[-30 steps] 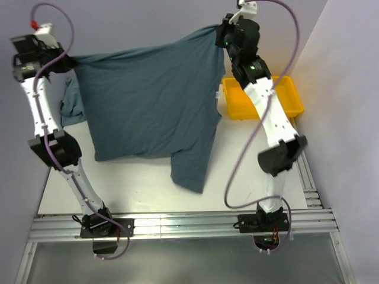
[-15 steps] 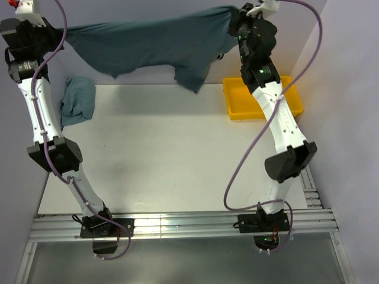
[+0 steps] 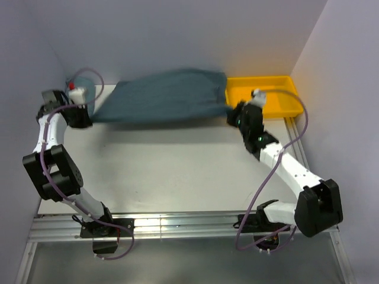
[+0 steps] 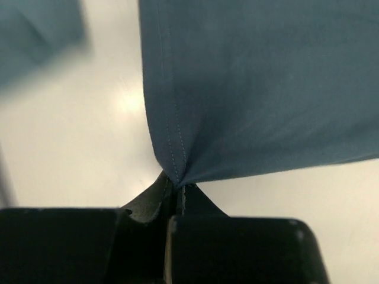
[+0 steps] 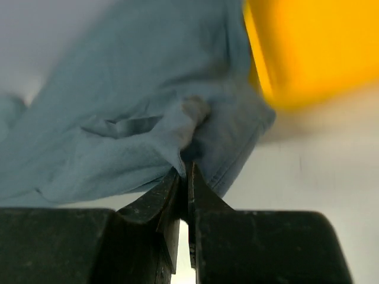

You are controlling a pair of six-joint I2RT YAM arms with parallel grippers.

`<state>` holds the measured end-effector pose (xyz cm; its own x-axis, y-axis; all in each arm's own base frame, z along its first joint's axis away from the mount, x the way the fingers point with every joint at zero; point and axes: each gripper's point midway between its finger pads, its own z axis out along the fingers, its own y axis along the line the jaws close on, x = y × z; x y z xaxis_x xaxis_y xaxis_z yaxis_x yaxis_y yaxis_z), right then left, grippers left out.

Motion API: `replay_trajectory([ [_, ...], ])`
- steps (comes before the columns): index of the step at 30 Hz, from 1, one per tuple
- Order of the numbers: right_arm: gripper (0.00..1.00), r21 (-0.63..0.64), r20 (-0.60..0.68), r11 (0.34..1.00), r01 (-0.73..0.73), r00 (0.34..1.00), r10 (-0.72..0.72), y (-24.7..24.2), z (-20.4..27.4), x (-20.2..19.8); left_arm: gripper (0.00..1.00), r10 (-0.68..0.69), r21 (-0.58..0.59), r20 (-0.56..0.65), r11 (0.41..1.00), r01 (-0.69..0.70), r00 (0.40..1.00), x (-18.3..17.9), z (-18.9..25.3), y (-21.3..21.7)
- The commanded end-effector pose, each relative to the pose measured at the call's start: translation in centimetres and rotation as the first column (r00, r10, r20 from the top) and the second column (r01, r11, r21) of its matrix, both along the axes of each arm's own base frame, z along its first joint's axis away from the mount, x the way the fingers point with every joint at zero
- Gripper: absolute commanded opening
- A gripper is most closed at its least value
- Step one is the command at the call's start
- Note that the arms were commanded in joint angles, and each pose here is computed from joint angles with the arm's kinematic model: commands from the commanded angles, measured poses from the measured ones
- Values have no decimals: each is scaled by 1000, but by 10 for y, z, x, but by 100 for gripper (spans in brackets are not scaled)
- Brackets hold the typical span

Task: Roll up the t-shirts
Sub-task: Flatten the tshirt

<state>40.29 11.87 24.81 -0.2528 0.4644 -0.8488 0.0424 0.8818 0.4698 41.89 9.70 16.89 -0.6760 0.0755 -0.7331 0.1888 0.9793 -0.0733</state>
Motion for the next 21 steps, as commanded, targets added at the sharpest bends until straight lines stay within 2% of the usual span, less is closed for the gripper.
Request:
replay_trajectory([
  [1,0,132,-158,989,59,987,-37,0,-71,-56,0,-69,111,-175,990,90,982,-78,-44,7],
  [3,0,155,-254,986,65,967,-23,4,-111,-88,0,-105,105,-276,985,139,955,-113,-76,2],
  [8,0,127,-432,989,76,902,-14,10,-160,-144,0,-129,108,-384,977,183,914,-155,-109,4],
  [15,0,80,-570,995,52,822,3,15,-201,-199,0,-159,87,-498,969,231,853,-204,-138,5],
  [21,0,91,-628,994,52,778,17,17,-227,-231,0,-159,89,-534,966,243,830,-218,-151,6],
])
